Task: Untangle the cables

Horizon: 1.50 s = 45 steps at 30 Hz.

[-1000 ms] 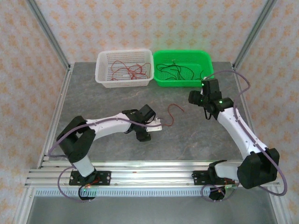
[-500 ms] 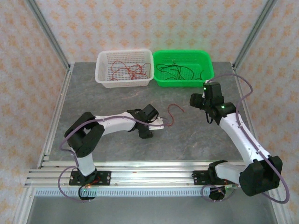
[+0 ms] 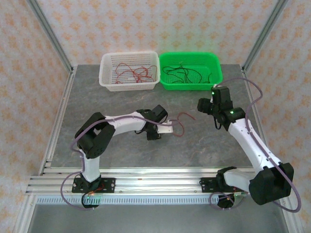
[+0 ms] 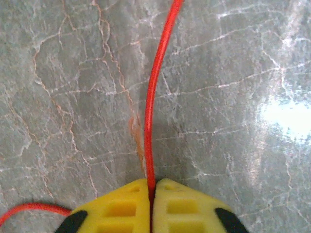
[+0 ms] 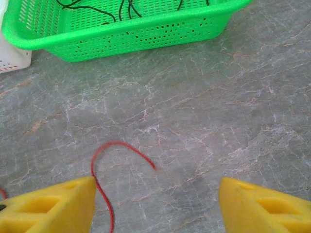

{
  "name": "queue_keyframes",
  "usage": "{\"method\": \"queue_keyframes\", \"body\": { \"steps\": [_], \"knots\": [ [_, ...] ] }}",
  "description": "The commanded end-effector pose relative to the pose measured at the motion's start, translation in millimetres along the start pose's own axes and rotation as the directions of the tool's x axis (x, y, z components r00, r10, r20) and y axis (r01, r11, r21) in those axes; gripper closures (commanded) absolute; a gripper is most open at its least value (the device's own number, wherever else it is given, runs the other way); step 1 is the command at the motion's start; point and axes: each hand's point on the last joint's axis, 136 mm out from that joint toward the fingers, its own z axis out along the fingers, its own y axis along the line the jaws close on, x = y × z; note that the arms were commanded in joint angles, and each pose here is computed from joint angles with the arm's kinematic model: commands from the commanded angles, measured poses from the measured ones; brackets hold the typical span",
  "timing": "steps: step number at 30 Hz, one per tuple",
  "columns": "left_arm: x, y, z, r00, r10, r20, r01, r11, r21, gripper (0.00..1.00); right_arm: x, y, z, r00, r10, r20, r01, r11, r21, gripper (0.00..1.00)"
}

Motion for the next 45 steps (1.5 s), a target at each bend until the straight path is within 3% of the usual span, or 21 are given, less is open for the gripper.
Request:
{"method": "queue_keyframes", "body": {
  "steps": [1, 5, 12, 21, 28, 33, 41, 45],
  "knots": [
    [16, 54, 26, 0.997, -0.057, -0.045, 0.047, 0.977, -0.209, 1.00, -5, -4, -8, 0.999, 0.006, 0.041, -0.007, 1.000, 0.009, 0.33],
    [-2, 67, -7, 0.996, -0.083, 0.045, 0.092, 0.959, -0.268, 1.00, -7, -3, -12, 0.999, 0.012, 0.050, -0.012, 1.000, 0.003, 0.33],
    [-34, 95, -100, 0.949, -0.158, 0.273, 0.257, 0.888, -0.381, 1.00, -8, 0, -16, 0.998, 0.024, 0.057, -0.023, 1.000, -0.018, 0.33],
    [-48, 114, -221, 0.816, -0.203, 0.541, 0.478, 0.763, -0.435, 1.00, -13, 2, -24, 0.996, 0.043, 0.077, -0.041, 0.999, -0.035, 0.33],
    [-41, 142, -310, 0.682, -0.219, 0.697, 0.656, 0.604, -0.452, 1.00, -15, 8, -30, 0.994, 0.065, 0.089, -0.059, 0.995, -0.075, 0.33],
    [-27, 175, -344, 0.631, -0.202, 0.749, 0.723, 0.503, -0.474, 1.00, -15, 10, -33, 0.992, 0.079, 0.094, -0.070, 0.993, -0.095, 0.33],
    [-18, 229, -369, 0.596, -0.106, 0.796, 0.749, 0.430, -0.504, 1.00, -15, 9, -40, 0.990, 0.097, 0.100, -0.087, 0.991, -0.099, 0.33],
    [-15, 257, -366, 0.584, -0.071, 0.809, 0.753, 0.421, -0.507, 1.00, -14, 8, -44, 0.989, 0.106, 0.101, -0.096, 0.991, -0.098, 0.33]
  ]
}}
